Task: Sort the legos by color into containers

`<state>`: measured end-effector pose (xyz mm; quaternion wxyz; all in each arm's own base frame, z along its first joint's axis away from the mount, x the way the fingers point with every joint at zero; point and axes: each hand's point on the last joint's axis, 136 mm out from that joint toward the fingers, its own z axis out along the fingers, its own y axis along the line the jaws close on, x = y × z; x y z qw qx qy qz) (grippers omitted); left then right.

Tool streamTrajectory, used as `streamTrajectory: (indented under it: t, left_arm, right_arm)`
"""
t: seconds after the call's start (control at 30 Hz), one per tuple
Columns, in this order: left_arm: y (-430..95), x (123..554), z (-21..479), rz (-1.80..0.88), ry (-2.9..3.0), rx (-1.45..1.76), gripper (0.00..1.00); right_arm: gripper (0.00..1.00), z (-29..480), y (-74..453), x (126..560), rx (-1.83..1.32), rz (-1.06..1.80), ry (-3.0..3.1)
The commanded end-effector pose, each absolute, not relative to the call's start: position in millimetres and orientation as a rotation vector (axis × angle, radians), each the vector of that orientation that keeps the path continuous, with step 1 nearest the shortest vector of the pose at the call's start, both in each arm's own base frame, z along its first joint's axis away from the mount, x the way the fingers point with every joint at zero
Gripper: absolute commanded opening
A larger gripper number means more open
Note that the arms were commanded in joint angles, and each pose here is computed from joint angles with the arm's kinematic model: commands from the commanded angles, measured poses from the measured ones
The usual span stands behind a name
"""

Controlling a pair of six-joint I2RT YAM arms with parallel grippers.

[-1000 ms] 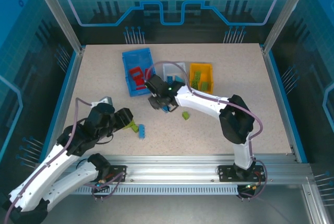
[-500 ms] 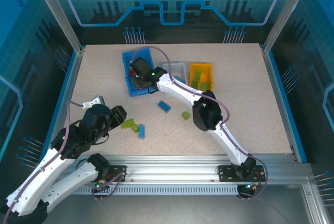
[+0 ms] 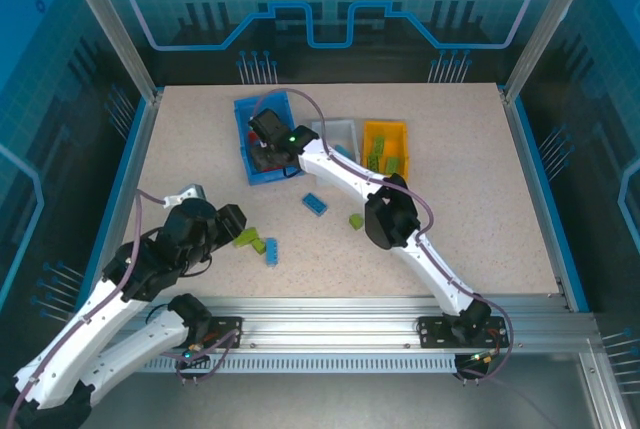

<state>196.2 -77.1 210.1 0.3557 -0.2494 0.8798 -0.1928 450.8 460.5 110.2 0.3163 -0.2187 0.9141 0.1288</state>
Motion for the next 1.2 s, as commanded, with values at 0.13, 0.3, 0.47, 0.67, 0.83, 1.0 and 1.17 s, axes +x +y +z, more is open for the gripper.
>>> streamTrajectory:
  t: [0.13, 0.3, 0.47, 0.67, 0.83, 1.0, 1.17]
  left_arm:
    - [-81, 194, 200, -0.482, 2.342, -0.672, 0.63]
    - [-96, 196, 198, -0.520, 2.397, -0.632, 0.65]
    - [-152, 208, 194, -0.763, 2.490, -0.468, 0.64]
    - [-211, 209, 173, -0.844, 2.587, -0.268, 0.63]
    - [-228, 206, 158, -0.840, 2.601, -0.269, 0.63]
    - [-226, 203, 158, -0.857, 2.584, -0.285, 0.63]
    - [-220, 200, 158, -0.856, 2.571, -0.299, 0.63]
  right_arm:
    - [0.51, 259, 444, 417, -0.560, 0.389, 2.149]
    - [0.54, 293, 404, 375, -0.541, 0.387, 2.075]
    - [0.62, 248, 340, 333, -0.535, 0.291, 2.193]
    - [0.73, 153, 265, 280, -0.534, 0.202, 2.460]
    - [0.75, 90, 237, 260, -0.573, 0.120, 2.643]
    - [0.75, 53, 225, 268, -0.580, 0.020, 2.716]
    - [0.71, 36, 221, 283, -0.564, -0.002, 2.756]
